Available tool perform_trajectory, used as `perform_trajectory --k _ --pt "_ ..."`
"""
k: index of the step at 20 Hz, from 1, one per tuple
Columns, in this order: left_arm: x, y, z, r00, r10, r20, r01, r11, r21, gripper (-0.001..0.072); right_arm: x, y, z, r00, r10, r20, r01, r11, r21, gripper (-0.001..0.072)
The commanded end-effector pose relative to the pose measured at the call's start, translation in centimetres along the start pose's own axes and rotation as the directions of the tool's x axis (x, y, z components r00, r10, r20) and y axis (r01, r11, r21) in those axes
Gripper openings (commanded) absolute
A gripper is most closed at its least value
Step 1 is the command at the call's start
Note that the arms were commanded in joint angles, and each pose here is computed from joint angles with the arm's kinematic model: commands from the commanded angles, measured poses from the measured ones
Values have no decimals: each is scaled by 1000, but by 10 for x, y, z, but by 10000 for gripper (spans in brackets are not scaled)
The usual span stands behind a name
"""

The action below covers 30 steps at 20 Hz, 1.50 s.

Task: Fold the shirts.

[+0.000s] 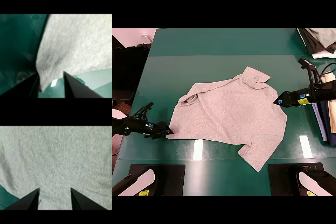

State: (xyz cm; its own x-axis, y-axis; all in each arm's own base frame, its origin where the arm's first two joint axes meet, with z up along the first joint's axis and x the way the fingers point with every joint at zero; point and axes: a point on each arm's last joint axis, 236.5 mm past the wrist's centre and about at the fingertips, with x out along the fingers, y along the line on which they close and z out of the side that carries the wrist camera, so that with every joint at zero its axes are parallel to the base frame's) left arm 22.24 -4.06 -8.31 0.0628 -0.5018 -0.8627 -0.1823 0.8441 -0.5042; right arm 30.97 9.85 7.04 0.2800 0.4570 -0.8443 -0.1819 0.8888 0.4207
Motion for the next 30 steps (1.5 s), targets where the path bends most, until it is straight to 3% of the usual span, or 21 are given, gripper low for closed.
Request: perform_trajectory --k 1,6,12,16,24,25,26,28,30 --pt "8 -10 -8 999 20 -43 -17 997 77 15 -1 -3 -2 1000 -11 -6 11 1000 1 436" --pt "-2 -11 7 998 54 -11 -53 995 89 21 -9 -47 -37 995 -10 -102 28 983 181 437" --pt "-29 -29 41 996 37 84 -48 990 130 22 26 -115 -131 981 59 -186 58 821 568 437" --pt "-29 -35 46 995 14 103 -26 992 124 22 52 -115 -160 974 75 -216 71 800 596 437" --pt "-29 -35 45 995 13 99 -25 992 126 22 82 -90 -163 963 50 -264 85 876 476 427" --pt "-29 -35 44 995 12 96 -24 992 126 22 84 -87 -163 961 50 -271 84 884 461 379" --pt "-29 -36 42 996 10 87 -21 992 126 22 85 -83 -165 958 52 -281 82 891 446 209" --pt "-29 -37 37 998 5 66 -13 992 127 22 86 -79 -165 955 52 -291 79 903 422 20" --pt "-35 -40 43 996 7 93 -20 990 136 21 80 -75 -148 963 42 -267 68 919 388 18"
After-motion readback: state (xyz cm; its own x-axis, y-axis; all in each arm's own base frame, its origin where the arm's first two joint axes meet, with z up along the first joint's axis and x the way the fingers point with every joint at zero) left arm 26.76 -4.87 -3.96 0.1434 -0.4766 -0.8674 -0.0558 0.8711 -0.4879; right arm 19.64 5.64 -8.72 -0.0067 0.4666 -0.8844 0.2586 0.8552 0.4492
